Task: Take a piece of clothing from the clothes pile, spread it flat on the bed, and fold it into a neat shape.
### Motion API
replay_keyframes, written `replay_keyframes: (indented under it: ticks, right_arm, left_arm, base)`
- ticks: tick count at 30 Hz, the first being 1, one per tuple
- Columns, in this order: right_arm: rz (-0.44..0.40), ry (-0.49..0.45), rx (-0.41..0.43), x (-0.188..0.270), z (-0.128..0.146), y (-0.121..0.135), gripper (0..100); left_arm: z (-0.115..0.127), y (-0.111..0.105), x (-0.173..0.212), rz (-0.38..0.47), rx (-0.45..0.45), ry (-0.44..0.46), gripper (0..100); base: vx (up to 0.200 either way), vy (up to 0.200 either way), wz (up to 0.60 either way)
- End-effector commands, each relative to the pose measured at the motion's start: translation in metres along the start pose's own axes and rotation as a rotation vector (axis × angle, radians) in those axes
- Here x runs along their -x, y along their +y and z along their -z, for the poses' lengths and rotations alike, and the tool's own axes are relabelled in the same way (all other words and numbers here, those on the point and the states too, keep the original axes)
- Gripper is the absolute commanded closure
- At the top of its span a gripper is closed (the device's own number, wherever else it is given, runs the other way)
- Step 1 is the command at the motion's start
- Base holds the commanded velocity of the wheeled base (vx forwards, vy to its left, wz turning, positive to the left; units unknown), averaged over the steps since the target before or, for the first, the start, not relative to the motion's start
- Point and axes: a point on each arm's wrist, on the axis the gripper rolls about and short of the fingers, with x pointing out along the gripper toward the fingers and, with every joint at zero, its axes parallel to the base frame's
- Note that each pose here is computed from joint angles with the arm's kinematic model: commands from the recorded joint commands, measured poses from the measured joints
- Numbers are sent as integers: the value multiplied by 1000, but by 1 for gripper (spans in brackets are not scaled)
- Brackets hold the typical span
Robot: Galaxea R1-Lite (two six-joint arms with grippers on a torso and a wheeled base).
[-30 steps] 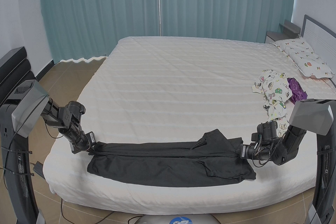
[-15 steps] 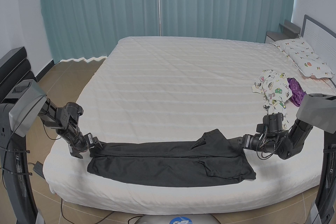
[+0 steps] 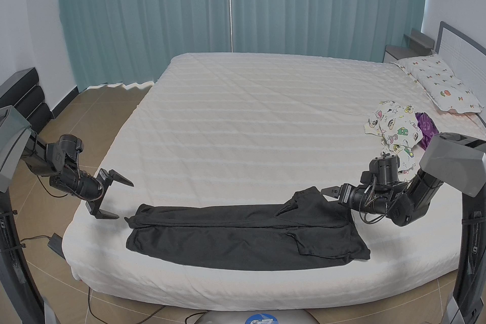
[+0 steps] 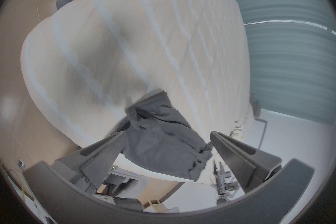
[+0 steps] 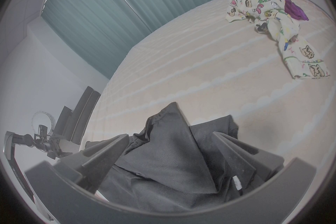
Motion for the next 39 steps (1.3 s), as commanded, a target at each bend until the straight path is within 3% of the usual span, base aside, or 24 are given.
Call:
replay_keyframes:
  ticks: [1, 9, 10, 25, 39]
  right_arm:
    - [1, 45, -4, -35, 17, -10, 0]
    - [10, 71, -5, -43, 17, -10, 0]
    - [12, 75, -6, -43, 17, -10, 100]
    - [22, 60, -23, -9, 8, -7, 100]
    - [45, 130, -2, 32, 22, -16, 100]
  left_arm:
    - [1, -1, 8, -57, 14, -129, 0]
    - [6, 0, -1, -70, -17, -159, 0]
    - [7, 0, -2, -78, -15, -162, 0]
    - [8, -3, -5, -81, 1, -171, 0]
    - [10, -2, -17, -143, -13, -194, 0]
  base:
    - [0, 0, 0]
    - [0, 0, 0]
    - [0, 0, 0]
    - [0, 0, 0]
    - [0, 0, 0]
